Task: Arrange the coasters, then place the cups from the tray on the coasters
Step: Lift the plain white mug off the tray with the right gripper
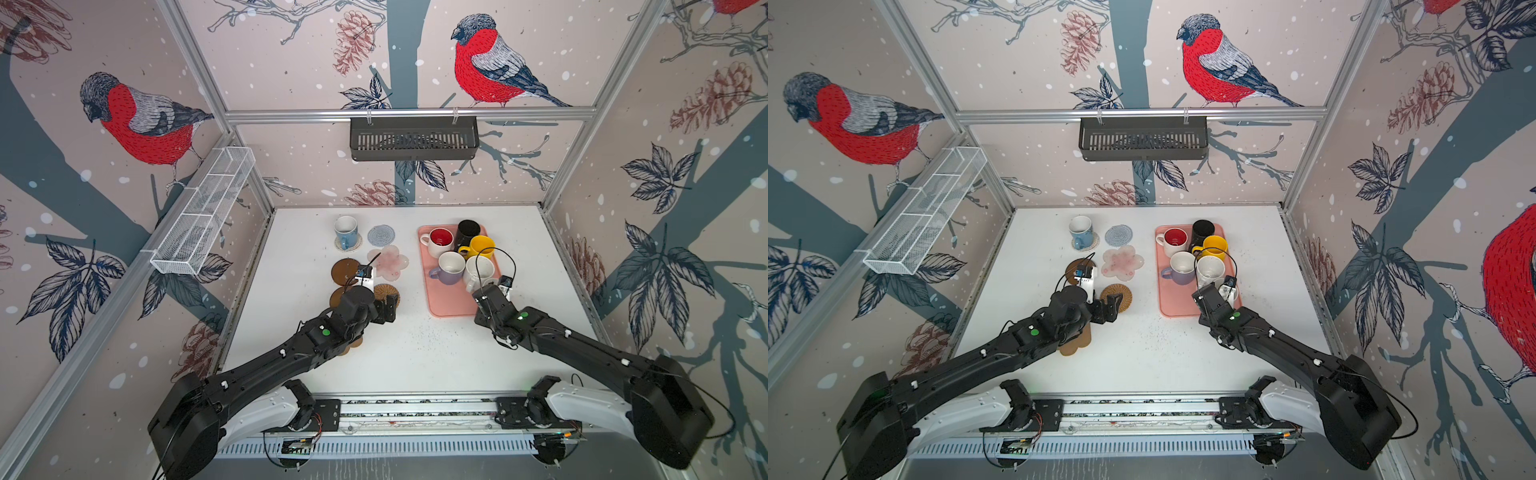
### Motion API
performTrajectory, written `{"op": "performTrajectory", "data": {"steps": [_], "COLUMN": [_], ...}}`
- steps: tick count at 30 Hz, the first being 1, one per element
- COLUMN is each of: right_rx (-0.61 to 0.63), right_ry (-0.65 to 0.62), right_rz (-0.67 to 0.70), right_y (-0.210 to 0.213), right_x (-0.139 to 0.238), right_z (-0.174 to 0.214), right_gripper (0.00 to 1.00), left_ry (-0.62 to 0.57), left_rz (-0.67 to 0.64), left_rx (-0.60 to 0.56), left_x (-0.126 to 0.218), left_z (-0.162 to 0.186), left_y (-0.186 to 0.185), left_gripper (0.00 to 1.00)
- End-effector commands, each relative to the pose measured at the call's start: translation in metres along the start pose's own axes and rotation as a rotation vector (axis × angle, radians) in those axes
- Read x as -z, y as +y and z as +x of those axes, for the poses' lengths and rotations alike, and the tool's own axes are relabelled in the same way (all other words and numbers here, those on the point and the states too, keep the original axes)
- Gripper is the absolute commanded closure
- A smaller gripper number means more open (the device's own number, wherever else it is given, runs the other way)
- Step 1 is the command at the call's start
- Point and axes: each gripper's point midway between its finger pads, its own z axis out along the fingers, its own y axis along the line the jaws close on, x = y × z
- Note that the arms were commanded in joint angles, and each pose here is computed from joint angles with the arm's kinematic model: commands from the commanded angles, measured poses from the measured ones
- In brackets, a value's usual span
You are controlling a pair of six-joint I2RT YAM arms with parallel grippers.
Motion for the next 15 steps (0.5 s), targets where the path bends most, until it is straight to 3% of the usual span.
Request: {"op": "performTrajectory", "data": {"steps": [1, 15], "right_rx": [-0.007, -0.024], "right_ry": [-0.031, -0.054], "right_rz": [-0.012, -0.058], "right_y": [0.001, 0.002], "right_x": [0.003, 0.024], "right_z": [-0.006, -0.016], "right_gripper": [0.92, 0.97], "left_ry": [-0.006, -0.033], "left_rz": [0.002, -0.01], "left_rx": [-0.002, 0.015], "left_x": [0.0, 0.012], "left_z": [-0.004, -0.016], "left_y": [-0.001, 0.001], "left_gripper": [0.05, 0.05]}}
